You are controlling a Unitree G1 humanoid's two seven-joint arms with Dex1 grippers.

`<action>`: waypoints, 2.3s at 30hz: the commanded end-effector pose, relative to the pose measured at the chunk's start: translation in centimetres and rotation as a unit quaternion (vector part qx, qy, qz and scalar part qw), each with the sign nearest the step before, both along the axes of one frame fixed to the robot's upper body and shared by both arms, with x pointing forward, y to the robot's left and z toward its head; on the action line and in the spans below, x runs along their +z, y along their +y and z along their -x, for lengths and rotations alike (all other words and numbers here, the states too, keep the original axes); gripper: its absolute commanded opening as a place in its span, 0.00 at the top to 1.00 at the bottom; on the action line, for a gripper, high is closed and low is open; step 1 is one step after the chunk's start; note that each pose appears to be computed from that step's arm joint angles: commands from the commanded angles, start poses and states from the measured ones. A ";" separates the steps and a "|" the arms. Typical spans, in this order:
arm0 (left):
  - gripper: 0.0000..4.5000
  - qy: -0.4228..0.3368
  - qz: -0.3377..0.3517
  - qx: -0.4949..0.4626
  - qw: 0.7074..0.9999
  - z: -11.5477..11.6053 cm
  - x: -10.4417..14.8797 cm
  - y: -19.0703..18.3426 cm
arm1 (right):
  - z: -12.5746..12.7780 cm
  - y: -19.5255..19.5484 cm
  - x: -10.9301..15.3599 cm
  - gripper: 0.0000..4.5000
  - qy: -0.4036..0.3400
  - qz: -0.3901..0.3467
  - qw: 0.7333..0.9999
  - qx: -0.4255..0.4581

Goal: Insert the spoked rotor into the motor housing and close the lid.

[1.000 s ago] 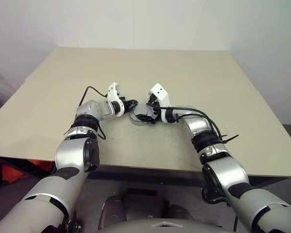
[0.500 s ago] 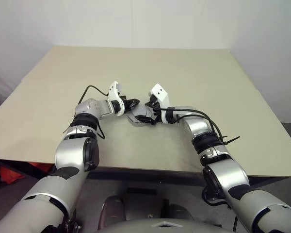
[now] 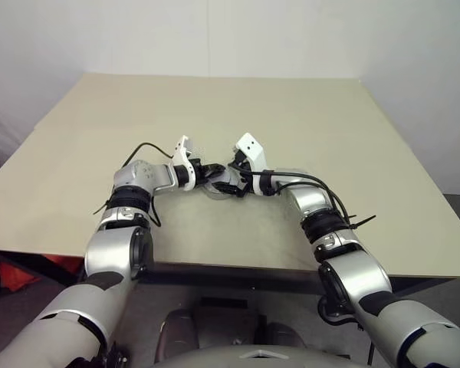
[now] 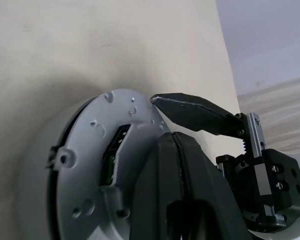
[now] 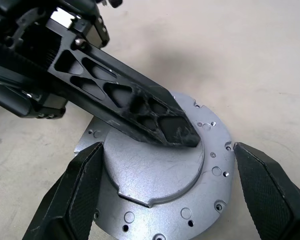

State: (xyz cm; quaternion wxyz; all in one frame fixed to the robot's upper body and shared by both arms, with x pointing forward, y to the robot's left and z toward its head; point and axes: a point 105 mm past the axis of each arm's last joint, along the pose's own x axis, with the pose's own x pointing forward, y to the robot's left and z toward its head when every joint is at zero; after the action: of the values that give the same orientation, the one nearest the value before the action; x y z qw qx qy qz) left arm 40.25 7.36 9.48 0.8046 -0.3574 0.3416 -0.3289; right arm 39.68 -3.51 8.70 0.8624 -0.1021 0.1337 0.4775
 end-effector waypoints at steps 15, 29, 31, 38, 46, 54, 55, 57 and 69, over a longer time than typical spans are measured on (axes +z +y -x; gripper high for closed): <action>1.00 0.005 -0.014 0.018 1.000 -0.1 -0.3 0.8 | -2.0 0.3 7.6 0.01 -0.098 -0.059 0.993 -0.011; 1.00 0.002 -0.009 0.015 1.000 -0.2 -0.1 0.5 | -1.9 -0.1 8.2 0.01 -0.104 -0.057 0.993 -0.013; 1.00 0.002 -0.011 0.014 1.000 -0.1 -0.1 0.5 | -2.0 -0.2 8.1 0.01 -0.102 -0.059 0.993 -0.015; 1.00 0.003 -0.014 0.016 1.000 -0.1 -0.3 0.8 | -2.3 -0.4 8.3 0.01 -0.081 -0.079 0.993 -0.032; 1.00 0.002 -0.016 0.020 1.000 -0.2 -0.3 0.8 | -3.7 -3.6 7.1 0.01 0.073 -0.147 0.976 -0.142; 1.00 0.004 -0.018 0.024 1.000 -0.1 -0.6 1.1 | -1.0 -8.3 3.5 0.01 0.345 -0.240 0.880 -0.222; 1.00 0.004 -0.018 0.025 1.000 -0.1 -0.6 1.2 | -0.5 -8.8 2.7 0.01 0.370 -0.242 0.868 -0.229; 1.00 0.004 -0.019 0.026 0.999 -0.1 -0.7 1.2 | 0.6 -9.2 1.3 0.01 0.402 -0.233 0.853 -0.238; 1.00 0.000 -0.031 0.034 0.999 -0.3 -0.7 1.7 | 2.7 -3.3 -2.1 0.01 0.458 -0.241 0.830 -0.209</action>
State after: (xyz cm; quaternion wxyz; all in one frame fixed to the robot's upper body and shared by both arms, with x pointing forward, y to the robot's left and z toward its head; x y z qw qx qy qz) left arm 40.41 8.63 8.83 0.8181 -0.3559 0.3390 -0.2987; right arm 38.01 -9.23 7.66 0.8067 0.3540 0.3863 0.2733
